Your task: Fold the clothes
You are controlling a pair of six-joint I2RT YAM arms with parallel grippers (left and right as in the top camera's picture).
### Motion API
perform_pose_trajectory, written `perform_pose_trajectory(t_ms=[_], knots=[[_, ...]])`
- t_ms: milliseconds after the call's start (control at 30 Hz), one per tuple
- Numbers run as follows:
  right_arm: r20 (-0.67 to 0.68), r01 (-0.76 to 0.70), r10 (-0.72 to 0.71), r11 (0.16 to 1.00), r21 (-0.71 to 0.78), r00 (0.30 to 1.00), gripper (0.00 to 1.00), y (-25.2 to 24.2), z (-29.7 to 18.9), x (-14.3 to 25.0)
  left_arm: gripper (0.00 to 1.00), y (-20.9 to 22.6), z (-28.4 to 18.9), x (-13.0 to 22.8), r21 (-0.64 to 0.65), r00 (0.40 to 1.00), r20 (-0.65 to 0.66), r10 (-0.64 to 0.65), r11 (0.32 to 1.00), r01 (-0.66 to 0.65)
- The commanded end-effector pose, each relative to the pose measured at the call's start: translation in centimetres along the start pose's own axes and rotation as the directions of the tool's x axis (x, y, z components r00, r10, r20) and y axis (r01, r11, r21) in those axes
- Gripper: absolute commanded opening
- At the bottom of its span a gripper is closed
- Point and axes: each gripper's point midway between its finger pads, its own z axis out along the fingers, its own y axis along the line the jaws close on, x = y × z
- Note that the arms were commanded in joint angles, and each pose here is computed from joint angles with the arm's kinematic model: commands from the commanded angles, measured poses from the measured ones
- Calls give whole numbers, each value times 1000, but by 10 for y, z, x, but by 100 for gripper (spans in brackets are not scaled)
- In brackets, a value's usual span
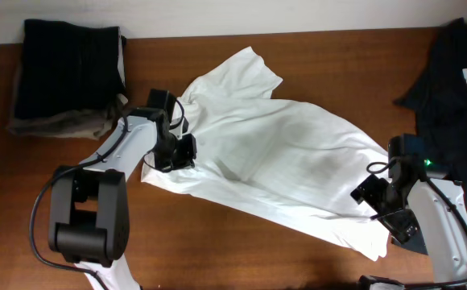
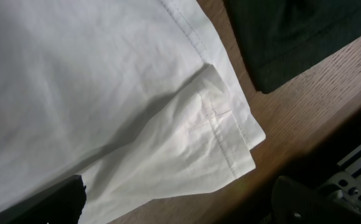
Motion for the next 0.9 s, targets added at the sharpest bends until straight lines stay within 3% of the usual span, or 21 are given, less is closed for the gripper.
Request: perform_pose_trajectory(t_ms=[0,433,700,867], knots=[[3,6,-6,1000,-5,1000,99,2,0,0,1,-7,-3,-12,22,999,35,31,999,-32],[2,7,-7,1000,-4,1000,99,2,0,0,1,-80,2,-36,103,953,200,226,963,-250],[2,7,-7,1000,-4,1000,99,2,0,0,1,-96,-3,-54,105,919,296,262,947,-304],[2,7,-7,1000,-4,1000,99,2,0,0,1,-116,3,-45,110,904,297,307,930,-351]])
